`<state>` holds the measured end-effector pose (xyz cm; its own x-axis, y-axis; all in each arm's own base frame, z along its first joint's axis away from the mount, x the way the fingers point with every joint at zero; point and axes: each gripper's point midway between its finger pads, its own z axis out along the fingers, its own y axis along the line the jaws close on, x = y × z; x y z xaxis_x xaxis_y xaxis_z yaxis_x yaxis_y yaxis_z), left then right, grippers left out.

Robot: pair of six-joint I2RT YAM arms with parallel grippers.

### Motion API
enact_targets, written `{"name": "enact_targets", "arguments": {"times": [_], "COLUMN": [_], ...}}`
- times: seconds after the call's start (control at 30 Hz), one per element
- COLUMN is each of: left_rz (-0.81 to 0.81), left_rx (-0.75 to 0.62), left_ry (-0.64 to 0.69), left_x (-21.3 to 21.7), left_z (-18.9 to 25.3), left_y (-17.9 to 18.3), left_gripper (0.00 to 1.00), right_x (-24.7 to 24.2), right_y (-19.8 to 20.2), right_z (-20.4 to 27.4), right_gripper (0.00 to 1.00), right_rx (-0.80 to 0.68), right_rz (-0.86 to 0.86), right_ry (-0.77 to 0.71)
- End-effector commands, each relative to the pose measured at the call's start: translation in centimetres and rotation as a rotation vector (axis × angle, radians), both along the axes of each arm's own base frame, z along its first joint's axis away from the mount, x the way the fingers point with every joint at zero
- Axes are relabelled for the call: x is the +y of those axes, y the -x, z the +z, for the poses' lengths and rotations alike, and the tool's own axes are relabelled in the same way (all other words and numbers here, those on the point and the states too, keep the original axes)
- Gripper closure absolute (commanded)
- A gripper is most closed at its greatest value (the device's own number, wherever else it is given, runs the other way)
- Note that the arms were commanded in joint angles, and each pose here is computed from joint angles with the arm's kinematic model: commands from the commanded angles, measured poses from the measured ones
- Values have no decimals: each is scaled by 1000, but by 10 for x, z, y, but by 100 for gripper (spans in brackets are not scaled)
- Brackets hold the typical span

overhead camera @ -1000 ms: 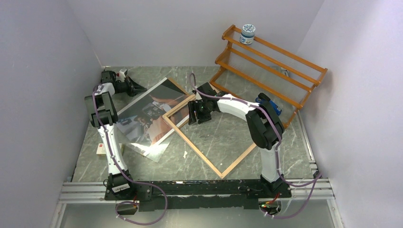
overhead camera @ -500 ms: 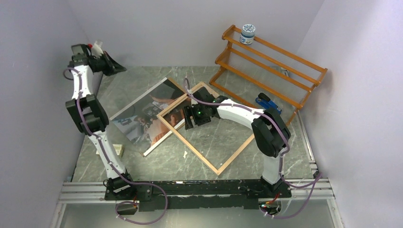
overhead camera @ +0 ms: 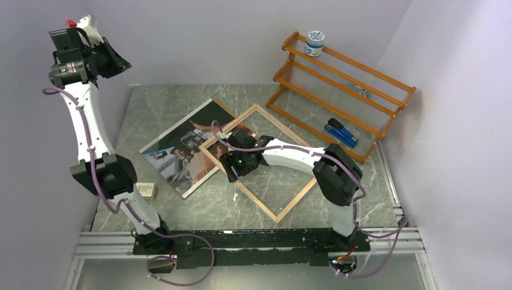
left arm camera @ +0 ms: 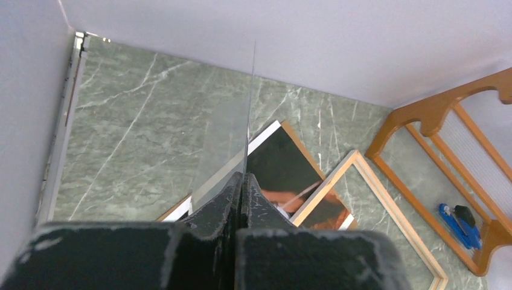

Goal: Put the photo into the frame
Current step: Pick up the photo frame item at the center of the board, then move the photo frame to the center of the board.

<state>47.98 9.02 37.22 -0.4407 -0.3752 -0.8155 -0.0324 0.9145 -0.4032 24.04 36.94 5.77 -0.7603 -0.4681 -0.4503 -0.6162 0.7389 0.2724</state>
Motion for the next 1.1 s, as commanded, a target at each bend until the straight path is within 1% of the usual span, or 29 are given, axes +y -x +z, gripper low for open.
{"name": "enact_targets", "arguments": {"times": [0.0,0.1,0.2,0.3,0.37,0.47,0.57,0.67,0.77,0.9,1.0,1.07], "left_rz": [30,6,2,24,38,64,98,132,146,142,143,132], "left_rx": [-78,-92,-93,-110,-130,-175,-216,-229,-232,-230,-224,-222], "left_ry": [-40,-30,-33,-44,-48,-54,-55,-55,-49,-46,-45,-34], "left_x": [-12,-26,-34,-37,-39,-40,-39,-35,-34,-35,-36,-39], "left_z": [47,58,69,79,88,104,117,122,121,121,119,118], "left_y": [43,66,87,103,112,122,127,129,130,131,133,133], "left_gripper": [97,97,97,97,98,97,97,97,97,97,97,98], "right_x": [-5,-5,1,12,22,46,75,104,122,140,149,152], "right_y": [5,10,14,15,15,13,3,-11,-24,-29,-28,-27], "right_z": [-12,-19,-25,-28,-25,-11,8,33,45,51,53,56], "right_gripper": [34,38,42,55,62,65,69,70,70,69,65,58], "right_rx": [-9,0,23,48,59,91,124,139,158,216,252,255], "right_rz": [-17,-19,-25,-31,-41,-56,-118,-182,-266,-348,-362,-354], "right_ry": [107,158,171,149,120,37,-54,-135,-184,-244,-277,-299]}}
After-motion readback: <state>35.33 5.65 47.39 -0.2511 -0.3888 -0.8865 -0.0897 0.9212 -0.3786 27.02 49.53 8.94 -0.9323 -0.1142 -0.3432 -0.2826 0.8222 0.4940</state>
